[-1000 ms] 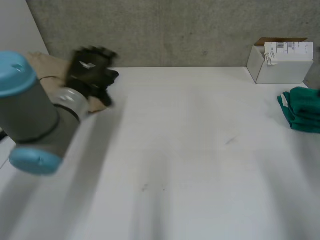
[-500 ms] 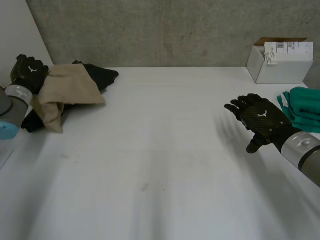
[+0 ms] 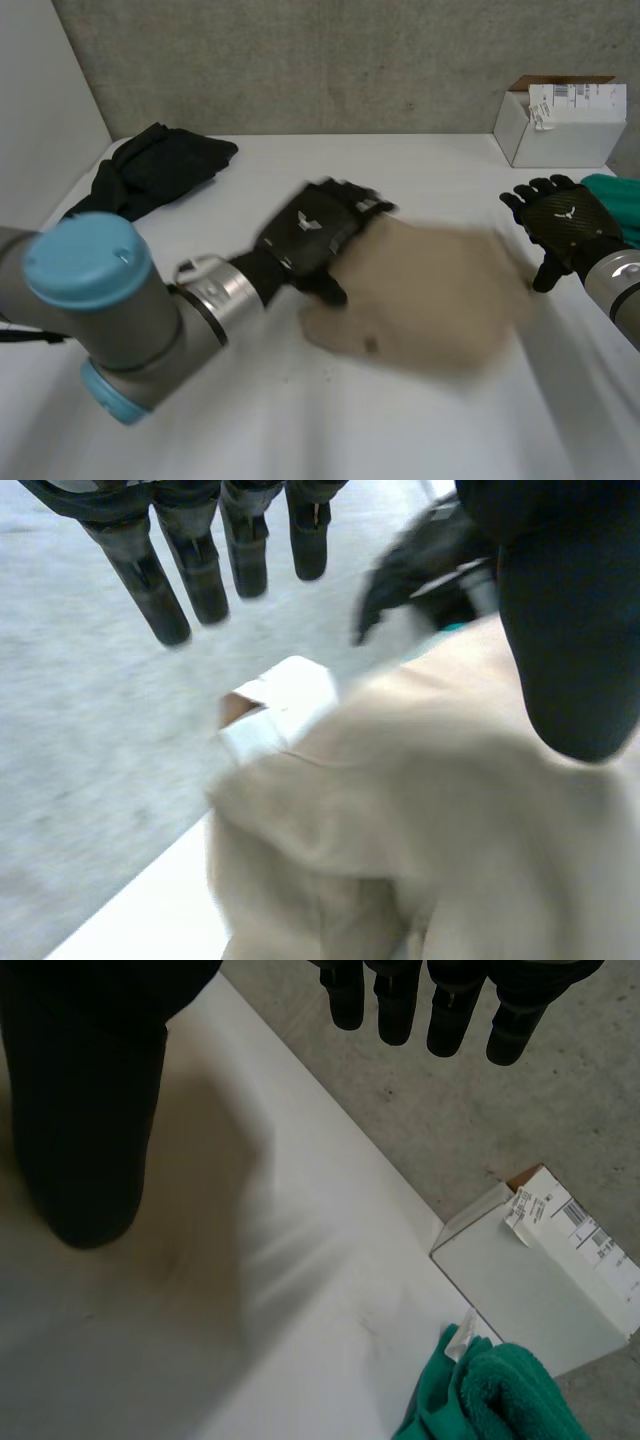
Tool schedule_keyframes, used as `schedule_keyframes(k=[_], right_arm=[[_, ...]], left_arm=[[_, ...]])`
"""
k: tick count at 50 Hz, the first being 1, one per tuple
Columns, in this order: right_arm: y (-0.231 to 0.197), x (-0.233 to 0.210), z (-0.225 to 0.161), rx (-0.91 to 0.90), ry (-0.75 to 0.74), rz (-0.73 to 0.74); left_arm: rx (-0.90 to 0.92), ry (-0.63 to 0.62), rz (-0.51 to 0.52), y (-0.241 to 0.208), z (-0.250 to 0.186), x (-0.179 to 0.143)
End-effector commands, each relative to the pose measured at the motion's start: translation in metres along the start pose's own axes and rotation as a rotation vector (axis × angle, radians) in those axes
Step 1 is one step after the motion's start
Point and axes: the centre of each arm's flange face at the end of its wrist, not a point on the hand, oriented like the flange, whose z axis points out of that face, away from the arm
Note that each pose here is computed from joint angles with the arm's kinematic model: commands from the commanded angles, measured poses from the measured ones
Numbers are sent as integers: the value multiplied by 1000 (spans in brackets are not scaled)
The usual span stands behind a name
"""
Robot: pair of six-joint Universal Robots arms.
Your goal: Fold the laundry.
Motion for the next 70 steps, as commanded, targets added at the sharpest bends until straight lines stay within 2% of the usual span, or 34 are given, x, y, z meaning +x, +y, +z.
schedule_keyframes(k=[1, 3, 6, 9, 13, 17, 21, 29, 36, 40, 41, 44, 45, 48, 50, 51, 52, 54, 55, 56, 59, 60, 63, 66, 67, 70], right_arm=[[0, -2, -1, 0, -14, 2], [-1, -2, -1, -1, -12, 0], [-8, -2, -5, 14, -13, 0], [-22, -1, -14, 33, -15, 1], [-53, -11, -38, 14, -95, 30], [-58, -21, -53, -85, -200, 69], [-58, -27, -54, -73, -240, 78], [-50, -29, -52, -60, -233, 73], [-49, -26, -50, -48, -217, 70], [-49, -26, -49, -41, -213, 67], [-48, -26, -49, -39, -211, 66], [-48, -26, -48, -35, -209, 64], [-48, -27, -48, -35, -211, 65], [-49, -27, -48, -32, -209, 63], [-49, -27, -48, -29, -208, 62], [-49, -27, -48, -28, -206, 63], [-49, -28, -48, -25, -207, 61], [-49, -27, -47, -21, -203, 60], [-49, -27, -47, -21, -198, 59], [-49, -25, -46, -19, -186, 58], [-48, -20, -43, -19, -146, 51], [-48, -19, -43, -19, -137, 49], [-48, -16, -41, -16, -99, 41], [-49, -13, -40, -10, -81, 37], [-49, -12, -40, -8, -76, 36], [-48, -10, -39, -8, -67, 37]], left_arm=[[25, -114, 80, -19, -1, -23], [-1, -226, 79, -21, -8, -44], [-58, -323, 61, -24, -20, -54], [-142, -351, 30, -19, -31, -52], [-287, -329, -31, -5, -46, -38], [-393, -281, -81, 10, -55, -23], [-451, -224, -102, 35, -47, -8], [-447, -132, -142, 54, -23, 9], [-389, -126, -174, 55, -4, 13], [-306, -220, -145, 45, 8, -5], [-277, -318, -122, 40, 11, -19], [-218, -501, -77, 24, 10, -50], [-146, -646, -47, 2, 5, -79], [6, -861, 30, -42, -10, -130], [75, -884, 87, -60, -14, -141], [110, -876, 117, -70, -14, -143], [170, -826, 175, -85, -9, -138], [220, -745, 227, -96, -2, -126], [240, -697, 243, -100, 2, -118], [275, -590, 259, -105, 10, -99], [296, -433, 262, -103, 21, -68], [288, -338, 253, -93, 29, -47], [235, -181, 218, -61, 43, -6], [162, -113, 184, -33, 48, 15], [105, -65, 163, -15, 48, 31], [22, -14, 132, 4, 44, 47]])
